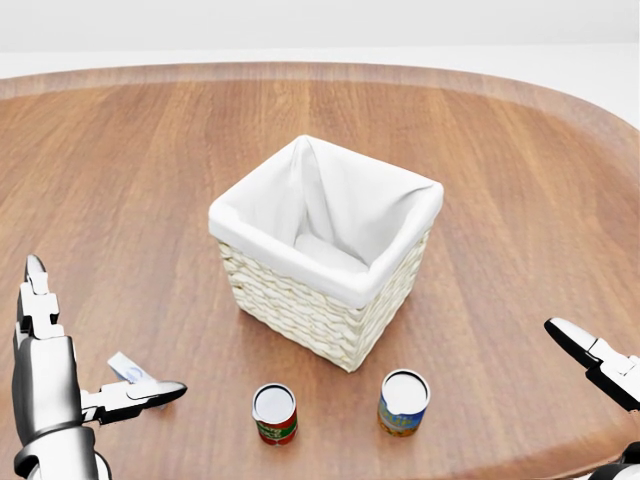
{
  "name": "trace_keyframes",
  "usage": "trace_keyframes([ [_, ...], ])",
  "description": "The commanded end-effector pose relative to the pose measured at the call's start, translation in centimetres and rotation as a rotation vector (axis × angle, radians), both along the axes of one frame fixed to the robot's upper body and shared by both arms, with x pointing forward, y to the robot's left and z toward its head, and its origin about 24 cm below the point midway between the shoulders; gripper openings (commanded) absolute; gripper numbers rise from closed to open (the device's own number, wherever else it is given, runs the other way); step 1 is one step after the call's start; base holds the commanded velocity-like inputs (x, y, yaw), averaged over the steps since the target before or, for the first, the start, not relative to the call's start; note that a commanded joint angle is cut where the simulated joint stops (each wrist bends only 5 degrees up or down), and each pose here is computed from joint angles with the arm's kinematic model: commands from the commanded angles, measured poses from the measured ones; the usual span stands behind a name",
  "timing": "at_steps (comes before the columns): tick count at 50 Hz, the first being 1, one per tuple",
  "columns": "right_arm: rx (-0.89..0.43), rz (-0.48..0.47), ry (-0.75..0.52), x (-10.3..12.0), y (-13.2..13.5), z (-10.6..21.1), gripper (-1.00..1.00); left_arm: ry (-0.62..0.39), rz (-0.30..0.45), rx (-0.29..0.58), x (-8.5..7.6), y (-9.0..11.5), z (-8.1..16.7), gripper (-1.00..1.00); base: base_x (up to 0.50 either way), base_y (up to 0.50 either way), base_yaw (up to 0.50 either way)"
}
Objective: Pick up the alphabet soup and the cream cheese box, and put them in the basket.
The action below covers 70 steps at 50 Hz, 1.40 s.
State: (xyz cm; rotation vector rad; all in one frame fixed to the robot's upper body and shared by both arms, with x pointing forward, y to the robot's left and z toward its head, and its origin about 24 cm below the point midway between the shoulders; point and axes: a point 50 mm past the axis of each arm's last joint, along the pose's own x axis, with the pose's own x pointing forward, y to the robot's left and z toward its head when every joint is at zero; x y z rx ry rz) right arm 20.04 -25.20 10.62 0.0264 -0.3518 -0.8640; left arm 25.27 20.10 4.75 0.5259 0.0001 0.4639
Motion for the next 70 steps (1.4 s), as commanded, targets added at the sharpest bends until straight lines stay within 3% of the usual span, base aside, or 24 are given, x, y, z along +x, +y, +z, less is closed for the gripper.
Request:
trace_keyframes([
  [1, 0.001, 0.0, 0.002, 0.02, -0.01, -0.09, 1.0, 0.005, 0.002, -0.004, 0.02, 0.05, -0.14, 1.0, 0.16, 0.0, 0.0],
  [70, -0.002, 0.0, -0.001, -0.02, 0.04, -0.01, 1.0, 0.0, 0.01, 0.003, 0.03, 0.1, -0.07, 1.0, 0.17, 0.0, 0.0],
])
